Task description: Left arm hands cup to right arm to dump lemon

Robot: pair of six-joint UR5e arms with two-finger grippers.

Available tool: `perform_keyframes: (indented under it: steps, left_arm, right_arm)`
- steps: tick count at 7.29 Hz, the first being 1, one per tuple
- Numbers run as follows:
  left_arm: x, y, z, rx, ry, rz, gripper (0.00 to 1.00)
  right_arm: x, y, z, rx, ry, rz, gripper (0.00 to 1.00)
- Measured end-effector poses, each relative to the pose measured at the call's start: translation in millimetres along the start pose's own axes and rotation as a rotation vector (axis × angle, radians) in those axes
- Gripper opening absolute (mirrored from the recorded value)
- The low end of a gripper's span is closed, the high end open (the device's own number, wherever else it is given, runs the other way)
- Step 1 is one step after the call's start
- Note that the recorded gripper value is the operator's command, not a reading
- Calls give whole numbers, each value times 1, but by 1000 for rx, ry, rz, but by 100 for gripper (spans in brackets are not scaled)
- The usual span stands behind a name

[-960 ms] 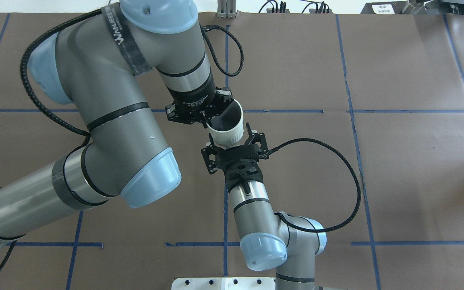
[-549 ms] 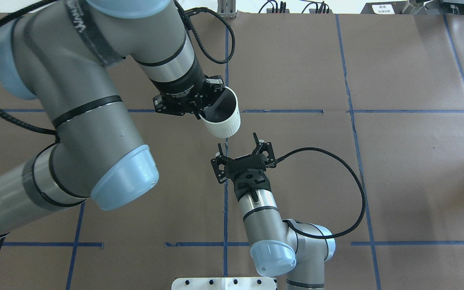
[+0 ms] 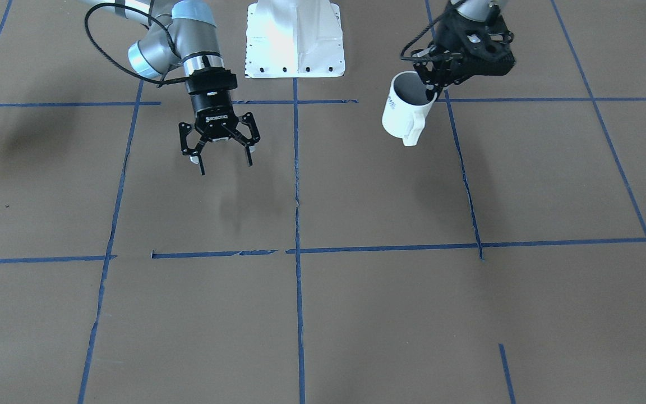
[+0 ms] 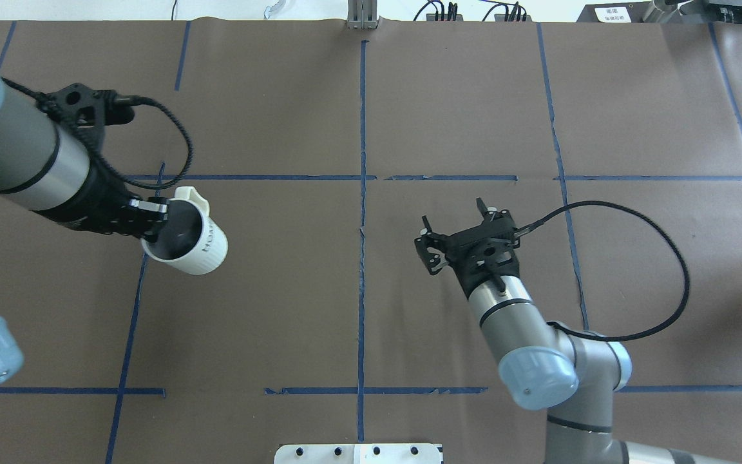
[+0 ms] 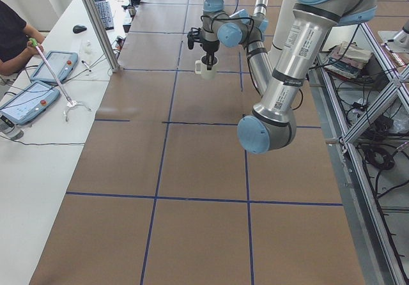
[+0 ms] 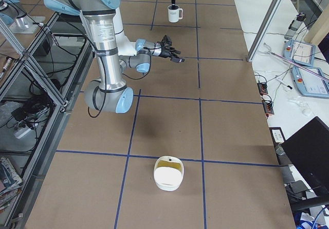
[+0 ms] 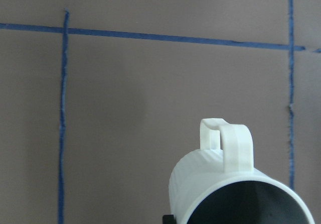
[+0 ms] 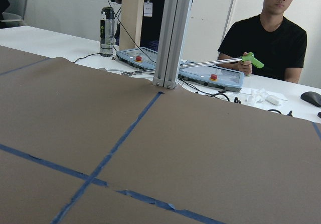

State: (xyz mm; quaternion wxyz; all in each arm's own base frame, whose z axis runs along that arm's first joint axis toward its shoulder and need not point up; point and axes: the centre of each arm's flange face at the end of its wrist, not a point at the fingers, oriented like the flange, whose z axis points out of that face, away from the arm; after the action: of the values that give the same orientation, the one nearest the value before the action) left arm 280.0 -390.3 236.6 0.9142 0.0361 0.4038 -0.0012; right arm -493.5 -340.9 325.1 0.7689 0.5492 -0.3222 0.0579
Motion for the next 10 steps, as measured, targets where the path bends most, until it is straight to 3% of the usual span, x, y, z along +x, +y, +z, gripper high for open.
perform_keyframes:
  steps: [3,5,8,10]
  left_arm:
    - [-131,-23,30,36,-86,127,0]
    - [-195,-59,62,33,-62,144,0]
    - [-276,-65,106,-87,6,82,3]
    - [-294,-58,120,-128,11,-6,3]
  right_arm:
    - [116,-52,19,-146,-45,39,100]
    - [193,-91,38,-286,-70,82,100]
    - [299,-129,27,-458,-79,155,100]
    - [333,-136,4,-505,-99,167,100]
